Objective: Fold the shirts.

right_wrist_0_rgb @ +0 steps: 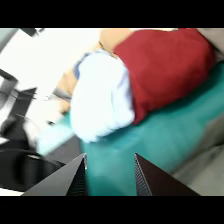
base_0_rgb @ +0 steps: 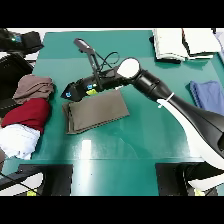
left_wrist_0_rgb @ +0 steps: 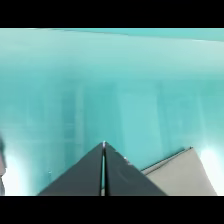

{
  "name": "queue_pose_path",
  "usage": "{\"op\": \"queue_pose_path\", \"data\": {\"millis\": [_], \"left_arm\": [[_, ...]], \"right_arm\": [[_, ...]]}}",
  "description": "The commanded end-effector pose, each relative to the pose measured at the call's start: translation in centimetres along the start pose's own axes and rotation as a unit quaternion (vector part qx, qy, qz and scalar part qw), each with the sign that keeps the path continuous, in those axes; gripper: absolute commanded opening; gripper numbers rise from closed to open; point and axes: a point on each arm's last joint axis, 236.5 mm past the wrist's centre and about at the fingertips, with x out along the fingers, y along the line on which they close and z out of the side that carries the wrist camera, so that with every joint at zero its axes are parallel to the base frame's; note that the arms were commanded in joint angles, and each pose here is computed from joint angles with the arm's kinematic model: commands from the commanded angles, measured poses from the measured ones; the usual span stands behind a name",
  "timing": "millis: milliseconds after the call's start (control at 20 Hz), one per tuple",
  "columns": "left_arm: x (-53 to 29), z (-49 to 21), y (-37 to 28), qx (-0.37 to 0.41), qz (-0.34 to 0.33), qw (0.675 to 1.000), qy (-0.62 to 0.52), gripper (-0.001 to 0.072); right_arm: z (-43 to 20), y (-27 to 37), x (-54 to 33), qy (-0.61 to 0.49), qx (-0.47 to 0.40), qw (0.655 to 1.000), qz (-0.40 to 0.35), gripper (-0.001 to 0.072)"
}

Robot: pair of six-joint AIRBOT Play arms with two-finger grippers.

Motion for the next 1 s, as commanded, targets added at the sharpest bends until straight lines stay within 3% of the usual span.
{"op": "queue_pose_path", "data": {"millis": [0, 200, 300, 350, 500, 600, 800, 850, 950], "left_arm": [[-1.7, -0.6, 1.2, 0.01, 0.018, 1.0, 0.014, 0.0026], [-1.7, -1.0, 1.0, 0.012, 0.014, 1.0, 0.021, 0.0026], [-1.7, -1.0, 0.5, 0.01, 0.004, 1.0, 0.02, 0.0025], [-1.7, -0.9, 0.1, 0.01, -0.004, 1.0, 0.02, 0.0025], [-1.7, -1.0, -0.5, 0.014, -0.018, 1.0, 0.021, 0.0025], [-1.7, -1.0, -0.6, 0.014, -0.019, 1.0, 0.021, 0.0025], [-0.9, -2.1, -0.7, 0.008, -0.028, 0.999, 0.034, 0.0025], [-0.6, -2.5, -0.8, 0.003, -0.032, 0.999, 0.039, 0.0025], [-0.1, -3.4, -1.2, -0.006, -0.043, 0.998, 0.051, 0.0025]], "right_arm": [[-0.8, -5.3, -2.1, 0.028, -0.026, 0.995, -0.09, 0.0356], [-5.8, -17.2, -11.5, 0.053, 0.111, 0.972, -0.2, 0.0371], [-10.5, -22.1, -15.4, 0.084, 0.201, 0.951, -0.219, 0.0579], [-12.6, -24.4, -16.9, 0.089, 0.247, 0.938, -0.226, 0.0588], [-16.9, -28.6, -17.8, 0.101, 0.332, 0.91, -0.225, 0.0576], [-17.3, -28.9, -15.3, 0.09, 0.374, 0.905, -0.182, 0.0573], [-18.2, -28.0, -8.8, 0.11, 0.389, 0.906, -0.124, 0.0522], [-17.9, -27.5, -7.2, 0.118, 0.377, 0.911, -0.117, 0.0484], [-16.4, -26.8, -4.8, 0.122, 0.341, 0.925, -0.111, 0.0304]]}}
